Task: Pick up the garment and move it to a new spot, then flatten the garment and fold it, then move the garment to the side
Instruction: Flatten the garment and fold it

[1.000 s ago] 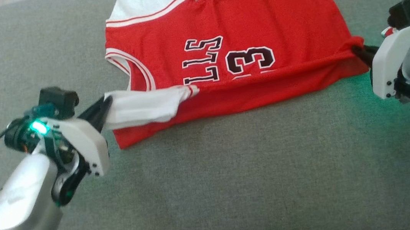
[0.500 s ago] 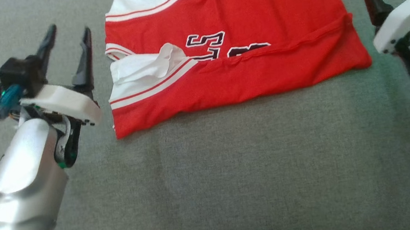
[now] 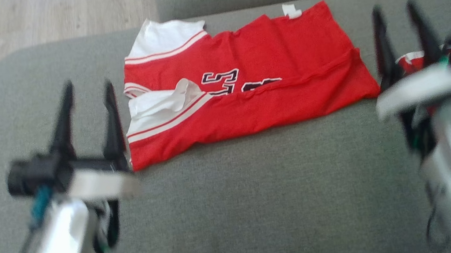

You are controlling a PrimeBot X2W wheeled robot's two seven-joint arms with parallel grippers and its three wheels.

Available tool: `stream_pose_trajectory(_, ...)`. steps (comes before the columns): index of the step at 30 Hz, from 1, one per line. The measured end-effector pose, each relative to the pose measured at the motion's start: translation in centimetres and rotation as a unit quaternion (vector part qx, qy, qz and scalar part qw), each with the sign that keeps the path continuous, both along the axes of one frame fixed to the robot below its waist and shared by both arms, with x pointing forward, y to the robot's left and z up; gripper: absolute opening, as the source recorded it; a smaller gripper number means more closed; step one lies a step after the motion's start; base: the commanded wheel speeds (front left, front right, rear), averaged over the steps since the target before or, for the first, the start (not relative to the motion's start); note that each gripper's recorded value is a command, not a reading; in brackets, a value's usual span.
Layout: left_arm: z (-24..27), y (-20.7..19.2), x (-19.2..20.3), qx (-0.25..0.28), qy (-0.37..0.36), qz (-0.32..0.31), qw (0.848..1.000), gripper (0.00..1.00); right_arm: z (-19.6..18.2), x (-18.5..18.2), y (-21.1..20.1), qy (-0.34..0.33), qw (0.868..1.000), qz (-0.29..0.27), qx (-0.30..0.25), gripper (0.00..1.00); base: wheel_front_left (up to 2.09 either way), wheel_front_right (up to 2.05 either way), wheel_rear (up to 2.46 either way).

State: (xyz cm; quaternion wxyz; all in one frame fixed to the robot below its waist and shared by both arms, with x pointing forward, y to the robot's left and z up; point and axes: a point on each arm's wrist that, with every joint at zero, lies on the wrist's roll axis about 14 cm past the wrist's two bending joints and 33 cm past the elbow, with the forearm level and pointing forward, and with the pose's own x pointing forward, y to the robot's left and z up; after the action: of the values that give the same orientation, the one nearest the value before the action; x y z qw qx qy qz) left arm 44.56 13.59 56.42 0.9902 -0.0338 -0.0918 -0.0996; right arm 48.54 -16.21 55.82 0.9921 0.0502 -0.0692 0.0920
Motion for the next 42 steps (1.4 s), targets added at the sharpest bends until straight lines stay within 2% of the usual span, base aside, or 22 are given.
stream_pose_trajectory(8,-4.9,-0.3,-5.0,-0.018,0.062,0.02,0.998,1.0,-6.0,-7.8,-1.1,0.055,0.997,-0.048,0.008,1.0,0.0,0.0,0.0)
stream_pose_trajectory(12,-7.5,-0.1,-5.8,-0.011,0.096,0.023,0.995,1.0,-8.5,-9.7,-0.5,0.088,0.995,-0.039,-0.002,1.0,0.0,0.0,0.0)
stream_pose_trajectory(19,-10.6,0.3,-4.1,0.015,0.14,0.016,0.99,1.0,-7.5,-8.3,-0.5,0.072,0.996,-0.044,0.019,1.0,0.0,0.0,0.0)
stream_pose_trajectory(29,-17.6,0.4,-2.1,0.047,0.272,0.011,0.961,1.0,-9.0,-7.3,-1.5,0.09,0.994,-0.058,0.026,1.0,0.0,0.0,0.0)
stream_pose_trajectory(37,-20.1,-0.5,-0.9,0.049,0.316,-0.007,0.947,1.0,-10.1,-7.3,-2.2,0.105,0.992,-0.069,0.026,1.0,0.0,0.0,0.0)
stream_pose_trajectory(42,-21.3,-1.3,0.1,0.061,0.359,-0.018,0.931,1.0,-10.0,-7.0,-2.8,0.103,0.991,-0.077,0.028,1.0,0.0,0.0,0.0)
